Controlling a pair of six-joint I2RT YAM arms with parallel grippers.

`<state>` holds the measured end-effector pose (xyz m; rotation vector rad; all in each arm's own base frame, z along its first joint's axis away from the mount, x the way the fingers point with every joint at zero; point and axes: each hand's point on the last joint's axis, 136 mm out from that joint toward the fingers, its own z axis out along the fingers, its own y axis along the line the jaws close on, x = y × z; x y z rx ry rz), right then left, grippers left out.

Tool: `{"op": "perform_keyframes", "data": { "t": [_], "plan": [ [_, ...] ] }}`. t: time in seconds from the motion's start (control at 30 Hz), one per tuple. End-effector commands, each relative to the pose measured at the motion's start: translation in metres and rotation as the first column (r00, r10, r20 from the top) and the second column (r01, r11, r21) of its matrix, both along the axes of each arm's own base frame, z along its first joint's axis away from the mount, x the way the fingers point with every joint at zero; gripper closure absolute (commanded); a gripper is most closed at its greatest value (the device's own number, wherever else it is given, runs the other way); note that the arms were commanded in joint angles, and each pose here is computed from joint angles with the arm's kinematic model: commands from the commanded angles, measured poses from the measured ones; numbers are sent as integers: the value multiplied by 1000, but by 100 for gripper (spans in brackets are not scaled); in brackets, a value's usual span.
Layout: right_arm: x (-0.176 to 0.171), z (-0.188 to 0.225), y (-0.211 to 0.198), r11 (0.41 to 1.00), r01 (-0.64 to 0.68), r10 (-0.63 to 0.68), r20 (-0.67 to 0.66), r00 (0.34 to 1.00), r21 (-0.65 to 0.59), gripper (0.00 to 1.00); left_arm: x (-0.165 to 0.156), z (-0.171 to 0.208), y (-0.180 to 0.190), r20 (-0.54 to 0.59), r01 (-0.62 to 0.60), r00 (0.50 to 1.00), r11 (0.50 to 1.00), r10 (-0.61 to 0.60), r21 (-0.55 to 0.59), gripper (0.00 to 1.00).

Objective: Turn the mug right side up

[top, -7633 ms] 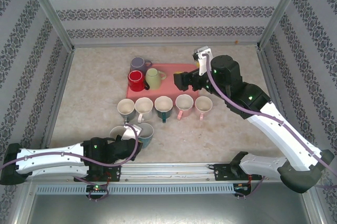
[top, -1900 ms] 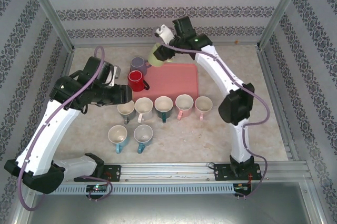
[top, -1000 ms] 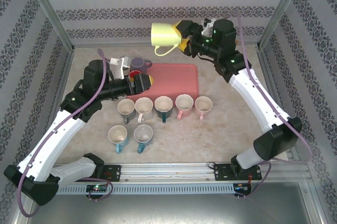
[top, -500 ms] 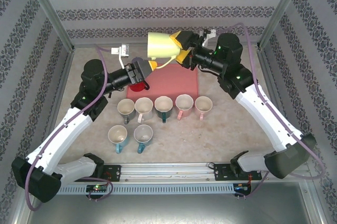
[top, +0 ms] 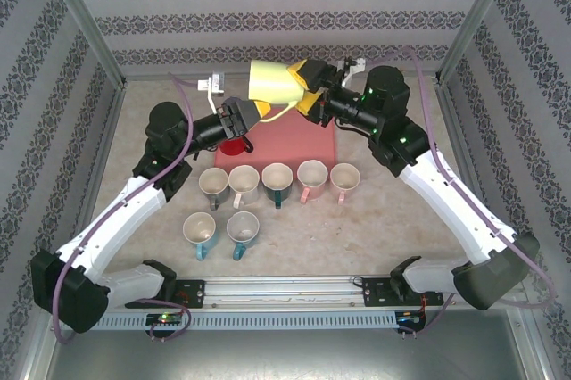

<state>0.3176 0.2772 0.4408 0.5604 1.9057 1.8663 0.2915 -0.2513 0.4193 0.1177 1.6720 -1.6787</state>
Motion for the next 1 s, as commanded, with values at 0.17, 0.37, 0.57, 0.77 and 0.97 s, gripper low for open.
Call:
{"op": "perform_keyframes", "data": {
  "t": [0.17,0.37,0.57,0.77,0.97],
  "plan": [
    [-24,35,-10,999,14,-19,149,989,33,49,-12,22,13,87,-39,995,999,40,-16,88],
    [-23,15,-30,991,102,-88,150,985,-86,2,-26,28,25,109,-96,990,993,88,65,93],
    [-30,-20,-100,822,292,-206,222,953,-489,2,-50,3,26,107,-160,985,935,133,317,94],
    [-45,-26,-144,604,374,-195,325,926,-704,2,-93,-63,-8,64,-71,997,746,38,662,96],
    [-57,-32,-149,576,376,-173,341,924,-726,2,-136,-130,-41,43,-11,998,483,-55,875,97]
  ]
}}
